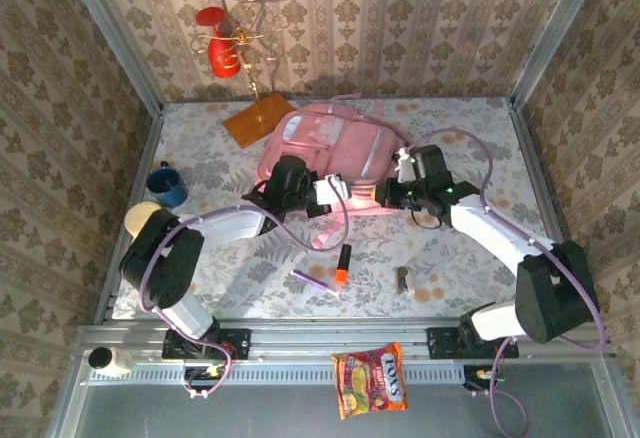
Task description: Pack the student bag
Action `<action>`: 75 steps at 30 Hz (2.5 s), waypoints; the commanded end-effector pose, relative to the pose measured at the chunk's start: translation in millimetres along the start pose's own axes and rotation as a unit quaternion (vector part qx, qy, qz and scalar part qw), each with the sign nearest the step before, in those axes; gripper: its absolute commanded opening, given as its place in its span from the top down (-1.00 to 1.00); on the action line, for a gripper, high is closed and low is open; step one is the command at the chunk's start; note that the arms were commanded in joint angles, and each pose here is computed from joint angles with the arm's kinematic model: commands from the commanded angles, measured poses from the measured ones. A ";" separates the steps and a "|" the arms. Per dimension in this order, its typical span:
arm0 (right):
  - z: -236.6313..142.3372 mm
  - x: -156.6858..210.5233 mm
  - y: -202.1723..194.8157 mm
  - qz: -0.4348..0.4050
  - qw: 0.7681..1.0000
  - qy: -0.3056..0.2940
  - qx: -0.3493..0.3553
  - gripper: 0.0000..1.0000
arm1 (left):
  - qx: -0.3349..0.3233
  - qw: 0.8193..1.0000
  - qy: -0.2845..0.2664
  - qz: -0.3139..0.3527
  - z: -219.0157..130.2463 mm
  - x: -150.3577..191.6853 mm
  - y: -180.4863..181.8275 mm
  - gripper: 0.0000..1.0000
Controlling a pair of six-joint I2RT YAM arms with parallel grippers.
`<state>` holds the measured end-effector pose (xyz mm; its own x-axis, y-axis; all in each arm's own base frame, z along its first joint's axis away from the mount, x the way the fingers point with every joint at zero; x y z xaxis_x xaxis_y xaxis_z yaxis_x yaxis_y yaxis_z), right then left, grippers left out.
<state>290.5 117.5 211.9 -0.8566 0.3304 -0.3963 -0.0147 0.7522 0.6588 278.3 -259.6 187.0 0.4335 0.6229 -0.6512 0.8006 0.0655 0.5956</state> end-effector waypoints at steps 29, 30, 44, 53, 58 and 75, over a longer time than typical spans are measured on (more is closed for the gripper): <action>51.2 44.2 33.0 -0.128 0.979 -0.040 0.156 0.15 | -0.030 0.998 0.033 -0.035 -7.3 10.0 10.7 1.00; 54.3 43.2 34.1 -0.129 0.978 -0.041 0.159 0.18 | -0.030 0.998 0.034 -0.035 -7.4 10.0 10.7 1.00; 66.3 26.6 50.0 -0.126 0.952 -0.100 0.260 0.31 | -0.027 0.999 0.035 -0.031 -7.8 7.6 9.3 1.00; 49.7 20.9 39.6 -0.136 0.930 -0.114 0.322 0.91 | -0.030 0.998 0.051 -0.023 -9.1 10.6 8.7 1.00; 25.8 10.3 8.5 -0.093 0.941 -0.100 0.310 1.00 | -0.028 0.997 0.071 -0.016 -14.7 21.1 6.8 1.00; 6.6 -25.4 -35.6 -0.043 0.974 -0.066 0.212 1.00 | -0.024 0.995 0.096 -0.027 -38.7 44.2 7.6 1.00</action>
<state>309.1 119.8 198.8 -0.8347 0.2391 -0.4960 0.0347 0.9219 0.3859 279.9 -235.2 188.6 0.4253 0.6422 -0.6378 0.7889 0.0823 0.6090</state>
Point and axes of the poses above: each hand's point on the last joint's axis, 136 mm out from that joint toward the fingers, its own z axis out along the fingers, its own y axis along the line the jaws close on, x = y × z, the point moved 10 cm from there along -z, back along the fingers, and after that the axes turned 10 degrees about z, right-handed, at the moved point
